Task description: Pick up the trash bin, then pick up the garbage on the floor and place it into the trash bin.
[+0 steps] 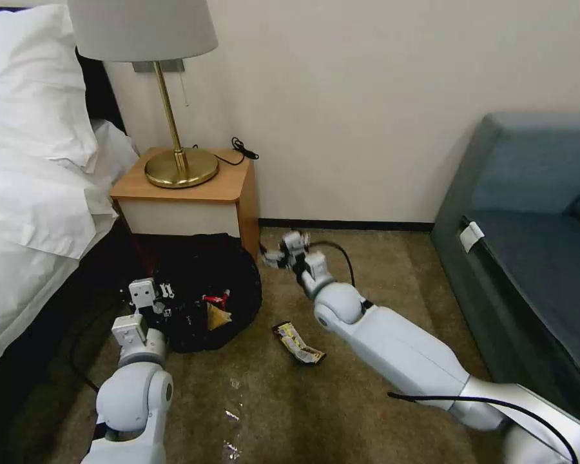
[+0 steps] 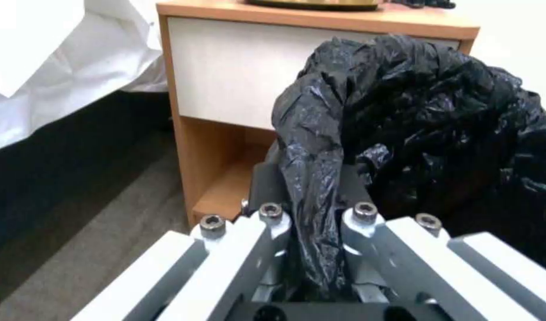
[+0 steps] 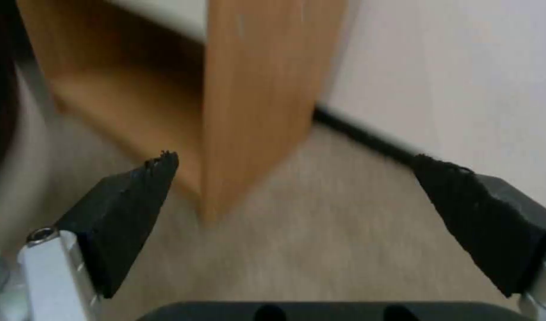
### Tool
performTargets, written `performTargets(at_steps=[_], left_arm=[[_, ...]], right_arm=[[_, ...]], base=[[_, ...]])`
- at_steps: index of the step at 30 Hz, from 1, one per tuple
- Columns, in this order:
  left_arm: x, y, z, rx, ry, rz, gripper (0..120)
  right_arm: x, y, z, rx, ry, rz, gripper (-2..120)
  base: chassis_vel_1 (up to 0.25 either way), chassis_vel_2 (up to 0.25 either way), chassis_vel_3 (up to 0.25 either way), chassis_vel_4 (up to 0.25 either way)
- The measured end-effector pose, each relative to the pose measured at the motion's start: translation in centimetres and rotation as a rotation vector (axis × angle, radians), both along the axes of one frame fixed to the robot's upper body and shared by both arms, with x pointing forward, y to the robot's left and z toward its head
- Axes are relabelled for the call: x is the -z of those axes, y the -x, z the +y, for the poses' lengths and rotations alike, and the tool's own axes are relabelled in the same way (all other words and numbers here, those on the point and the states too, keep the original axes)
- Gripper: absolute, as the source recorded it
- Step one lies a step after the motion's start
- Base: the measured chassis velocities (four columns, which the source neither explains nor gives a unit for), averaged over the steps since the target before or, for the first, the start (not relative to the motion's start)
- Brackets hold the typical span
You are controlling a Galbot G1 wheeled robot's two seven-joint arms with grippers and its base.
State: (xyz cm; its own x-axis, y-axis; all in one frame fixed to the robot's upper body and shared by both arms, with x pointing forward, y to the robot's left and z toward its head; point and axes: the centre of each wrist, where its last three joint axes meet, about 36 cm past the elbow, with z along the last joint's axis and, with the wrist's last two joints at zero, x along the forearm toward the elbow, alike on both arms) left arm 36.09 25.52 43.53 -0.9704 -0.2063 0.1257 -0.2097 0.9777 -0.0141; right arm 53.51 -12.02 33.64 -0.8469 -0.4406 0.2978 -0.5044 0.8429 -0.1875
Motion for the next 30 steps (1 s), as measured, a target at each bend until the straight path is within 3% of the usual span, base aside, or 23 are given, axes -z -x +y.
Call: performTargets(at_steps=[9, 14, 18, 30], left_arm=[[-0.2, -0.3, -0.4, 0.007, 0.004, -0.009, 5], [-0.3, -0.4, -0.6, 0.008, 0.004, -0.011, 5], [-0.2, -0.3, -0.5, 0.004, 0.003, -0.008, 5], [-0.1, 0.0, -0.6, -0.002, 0.008, -0.008, 5]], right_arm=[[4.3, 1.4, -3.3, -0.027, 0.107, 0.100, 100], [7.6, 4.5, -4.6, -0.134, 0.184, 0.182, 100], [8.1, 5.9, -5.1, -0.234, 0.176, 0.226, 100], [9.2, 6.1, -3.8, -0.380, 0.095, 0.238, 100]], base=[[0.000, 0.000, 0.000, 0.000], [0.000, 0.000, 0.000, 0.000], [0.000, 0.000, 0.000, 0.000], [0.000, 0.000, 0.000, 0.000]])
